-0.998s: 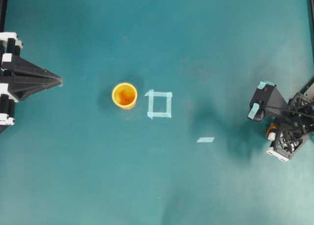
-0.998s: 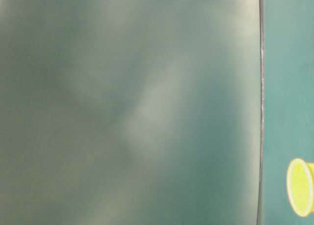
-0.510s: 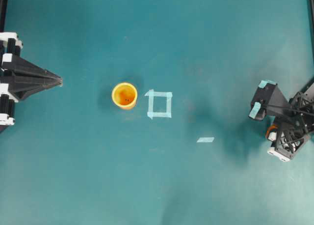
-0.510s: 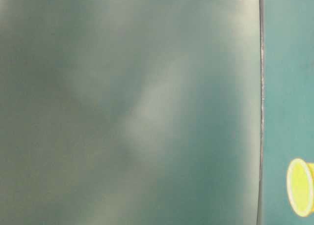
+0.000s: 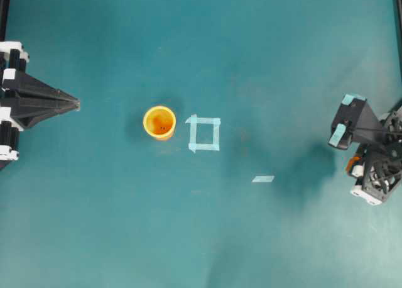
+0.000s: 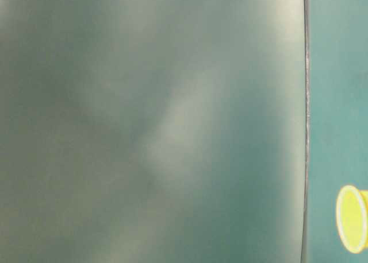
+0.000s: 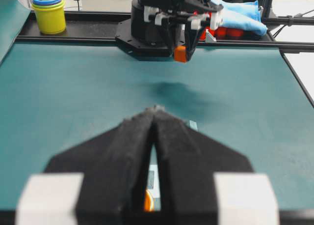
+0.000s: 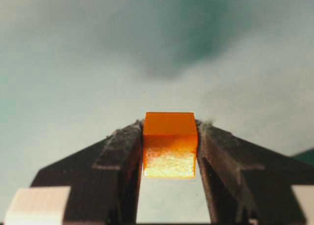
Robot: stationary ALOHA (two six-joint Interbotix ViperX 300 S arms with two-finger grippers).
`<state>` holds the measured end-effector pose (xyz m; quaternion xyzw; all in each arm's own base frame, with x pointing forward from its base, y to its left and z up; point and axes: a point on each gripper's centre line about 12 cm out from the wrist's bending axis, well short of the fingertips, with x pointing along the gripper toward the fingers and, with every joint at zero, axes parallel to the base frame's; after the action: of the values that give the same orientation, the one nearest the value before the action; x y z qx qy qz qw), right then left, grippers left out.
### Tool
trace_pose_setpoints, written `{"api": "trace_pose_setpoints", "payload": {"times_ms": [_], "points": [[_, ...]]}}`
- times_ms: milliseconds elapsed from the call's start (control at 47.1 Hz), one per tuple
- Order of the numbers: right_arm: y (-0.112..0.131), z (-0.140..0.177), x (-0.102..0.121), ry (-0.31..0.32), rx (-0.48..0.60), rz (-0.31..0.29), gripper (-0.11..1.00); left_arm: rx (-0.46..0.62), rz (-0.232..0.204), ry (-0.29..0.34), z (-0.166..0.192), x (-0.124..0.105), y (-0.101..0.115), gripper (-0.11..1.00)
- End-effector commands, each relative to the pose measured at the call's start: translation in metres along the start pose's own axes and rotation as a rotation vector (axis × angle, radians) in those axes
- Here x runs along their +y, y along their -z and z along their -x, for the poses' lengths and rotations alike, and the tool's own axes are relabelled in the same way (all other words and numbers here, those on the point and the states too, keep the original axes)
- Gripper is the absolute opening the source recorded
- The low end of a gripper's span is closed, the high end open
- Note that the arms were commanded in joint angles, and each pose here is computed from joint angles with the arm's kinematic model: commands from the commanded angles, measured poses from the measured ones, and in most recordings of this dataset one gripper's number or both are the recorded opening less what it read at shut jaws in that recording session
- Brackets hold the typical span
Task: Lift the orange block with right arm.
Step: 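Raise the right gripper with the orange cube off the table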
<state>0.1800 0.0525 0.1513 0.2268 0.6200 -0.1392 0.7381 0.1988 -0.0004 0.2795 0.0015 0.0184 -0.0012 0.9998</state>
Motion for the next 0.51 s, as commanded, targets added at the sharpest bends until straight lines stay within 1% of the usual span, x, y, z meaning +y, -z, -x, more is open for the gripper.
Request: {"api": "trace_pose_setpoints", "payload": {"times_ms": [0,488], "points": [[-0.004,0.013,0.006,-0.018,-0.019,0.006,0.41,-0.023,-0.005,0.000,-0.003,0.000,-0.010,0.00],[-0.004,0.059,0.007,-0.022,-0.019,0.008,0.41,-0.023,-0.005,0.000,-0.003,0.000,-0.010,0.00]]}}
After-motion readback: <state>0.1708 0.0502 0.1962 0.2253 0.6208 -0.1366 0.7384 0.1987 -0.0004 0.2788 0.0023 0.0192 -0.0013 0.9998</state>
